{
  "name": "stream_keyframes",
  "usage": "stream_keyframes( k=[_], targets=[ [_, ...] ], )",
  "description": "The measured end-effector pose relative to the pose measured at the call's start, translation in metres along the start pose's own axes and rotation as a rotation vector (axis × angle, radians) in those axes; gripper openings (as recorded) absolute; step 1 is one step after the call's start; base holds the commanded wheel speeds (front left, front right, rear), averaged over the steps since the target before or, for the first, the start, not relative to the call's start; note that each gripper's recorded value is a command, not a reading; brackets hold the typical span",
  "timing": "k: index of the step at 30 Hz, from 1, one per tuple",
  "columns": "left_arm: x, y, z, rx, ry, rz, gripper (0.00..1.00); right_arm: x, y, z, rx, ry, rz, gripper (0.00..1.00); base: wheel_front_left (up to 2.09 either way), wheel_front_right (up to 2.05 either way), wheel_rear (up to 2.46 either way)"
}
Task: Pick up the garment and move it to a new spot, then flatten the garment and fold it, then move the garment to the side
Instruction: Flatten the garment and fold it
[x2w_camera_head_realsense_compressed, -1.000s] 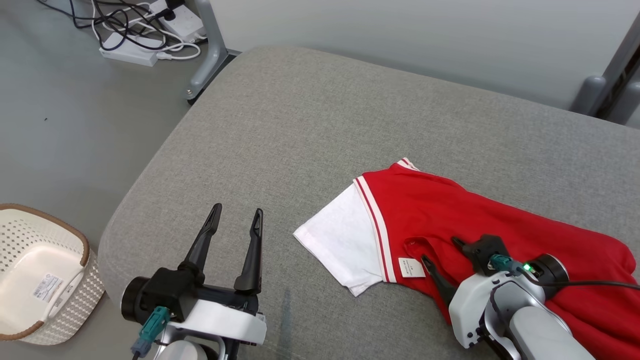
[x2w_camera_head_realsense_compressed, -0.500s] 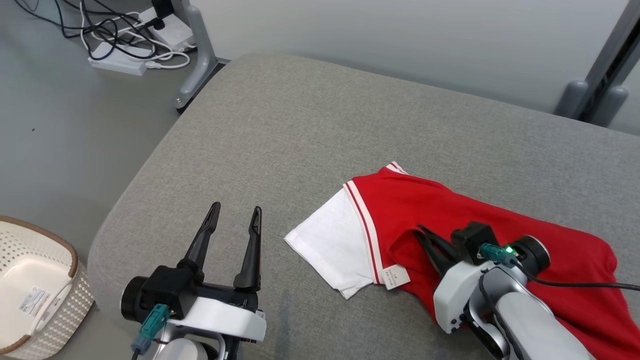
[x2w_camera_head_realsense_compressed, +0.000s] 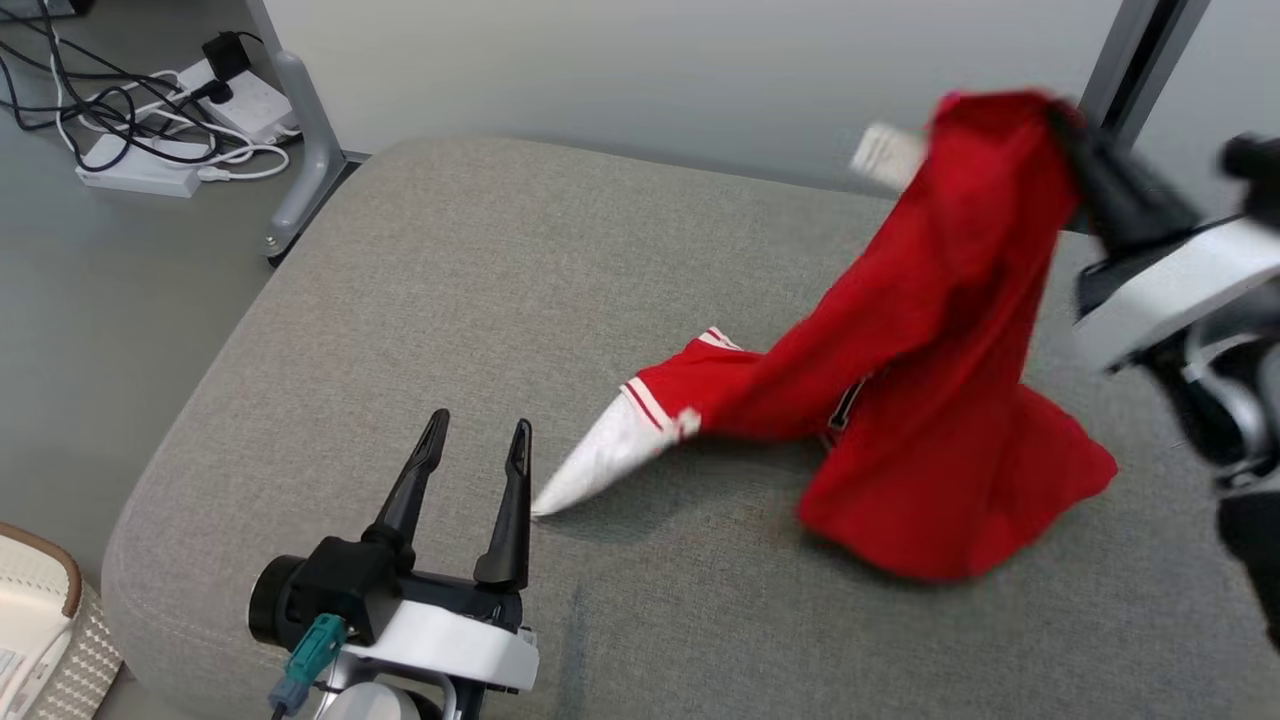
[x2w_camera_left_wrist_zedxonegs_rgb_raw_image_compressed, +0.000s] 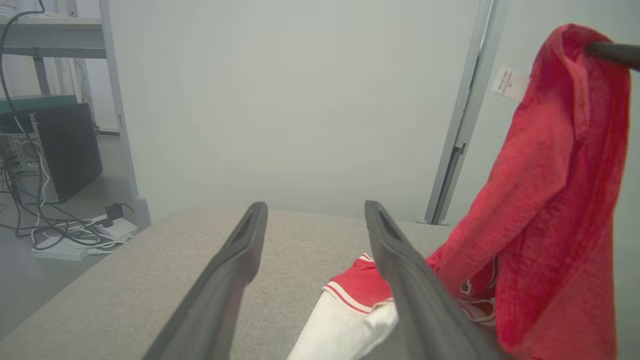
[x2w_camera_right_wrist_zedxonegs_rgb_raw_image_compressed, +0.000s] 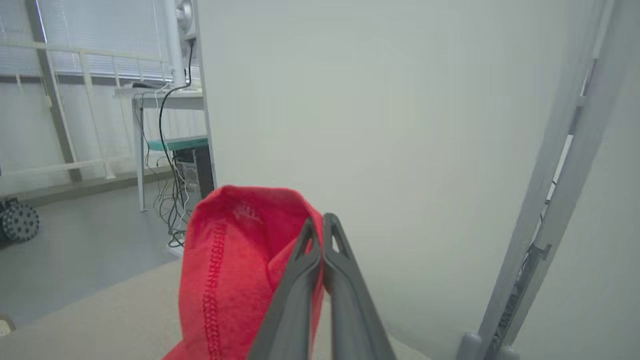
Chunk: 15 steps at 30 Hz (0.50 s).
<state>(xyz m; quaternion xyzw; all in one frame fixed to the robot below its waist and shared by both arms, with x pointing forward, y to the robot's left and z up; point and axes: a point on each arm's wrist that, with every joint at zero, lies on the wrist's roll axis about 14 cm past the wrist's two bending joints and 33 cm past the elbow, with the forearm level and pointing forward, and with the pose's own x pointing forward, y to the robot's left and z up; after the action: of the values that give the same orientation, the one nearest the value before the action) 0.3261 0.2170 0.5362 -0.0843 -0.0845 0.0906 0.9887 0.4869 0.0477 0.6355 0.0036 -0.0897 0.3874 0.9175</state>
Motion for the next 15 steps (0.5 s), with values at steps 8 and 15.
stream_keyframes(
  k=[8, 15],
  targets=[
    [0.015, -0.009, -0.013, 0.000, 0.037, -0.026, 1.00, -0.032, -0.168, -0.033, 0.143, 0.125, -0.429, 0.00, 0.00, 0.00, 0.00],
    [0.027, -0.008, -0.031, 0.017, 0.087, -0.024, 1.00, -0.083, -0.227, -0.138, 0.245, 0.376, -0.656, 0.19, 0.00, 0.00, 0.00]
  ],
)
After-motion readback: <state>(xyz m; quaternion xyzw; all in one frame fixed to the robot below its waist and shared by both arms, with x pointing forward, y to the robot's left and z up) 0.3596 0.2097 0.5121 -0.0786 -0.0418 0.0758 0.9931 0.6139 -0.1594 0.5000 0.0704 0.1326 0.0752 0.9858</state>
